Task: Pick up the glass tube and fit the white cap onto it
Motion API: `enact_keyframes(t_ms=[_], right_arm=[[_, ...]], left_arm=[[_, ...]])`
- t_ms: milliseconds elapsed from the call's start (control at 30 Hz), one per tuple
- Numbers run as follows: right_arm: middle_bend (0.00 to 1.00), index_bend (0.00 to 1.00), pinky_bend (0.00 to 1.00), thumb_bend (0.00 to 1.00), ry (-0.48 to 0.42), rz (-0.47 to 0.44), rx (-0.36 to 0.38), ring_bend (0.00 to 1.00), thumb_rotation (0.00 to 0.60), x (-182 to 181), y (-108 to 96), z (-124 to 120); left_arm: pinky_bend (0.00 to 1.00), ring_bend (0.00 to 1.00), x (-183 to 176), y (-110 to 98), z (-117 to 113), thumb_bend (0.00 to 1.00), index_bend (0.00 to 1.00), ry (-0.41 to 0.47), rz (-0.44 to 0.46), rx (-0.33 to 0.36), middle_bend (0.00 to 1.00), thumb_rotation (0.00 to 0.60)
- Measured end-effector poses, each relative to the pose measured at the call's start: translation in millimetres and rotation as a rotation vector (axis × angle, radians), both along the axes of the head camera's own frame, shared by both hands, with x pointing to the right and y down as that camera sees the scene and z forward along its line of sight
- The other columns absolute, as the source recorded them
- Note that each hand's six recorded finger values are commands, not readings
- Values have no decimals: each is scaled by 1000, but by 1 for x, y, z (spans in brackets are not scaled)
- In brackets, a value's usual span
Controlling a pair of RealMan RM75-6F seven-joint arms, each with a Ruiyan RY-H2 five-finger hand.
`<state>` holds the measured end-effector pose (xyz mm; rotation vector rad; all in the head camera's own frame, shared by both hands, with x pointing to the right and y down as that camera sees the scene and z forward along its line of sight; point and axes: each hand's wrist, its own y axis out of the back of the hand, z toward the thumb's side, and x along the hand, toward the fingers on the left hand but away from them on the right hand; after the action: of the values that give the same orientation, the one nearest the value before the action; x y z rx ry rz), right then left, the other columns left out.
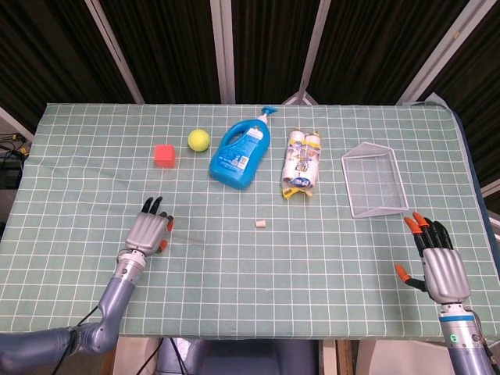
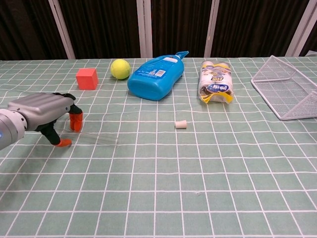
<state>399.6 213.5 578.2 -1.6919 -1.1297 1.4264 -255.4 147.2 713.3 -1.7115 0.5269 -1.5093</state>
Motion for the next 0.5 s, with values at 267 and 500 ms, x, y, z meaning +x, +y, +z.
enact_keyframes(t_ms=[267,500], right_arm=[[0,0,0,315,-4,2,2,0,600,0,0,0],[0,0,0,315,-4,2,2,0,600,0,0,0]], left_arm=[[0,11,3,0,1,440,488,-3,2,-5,407,600],[0,26,3,1,2,491,506,-7,2,-6,447,600]])
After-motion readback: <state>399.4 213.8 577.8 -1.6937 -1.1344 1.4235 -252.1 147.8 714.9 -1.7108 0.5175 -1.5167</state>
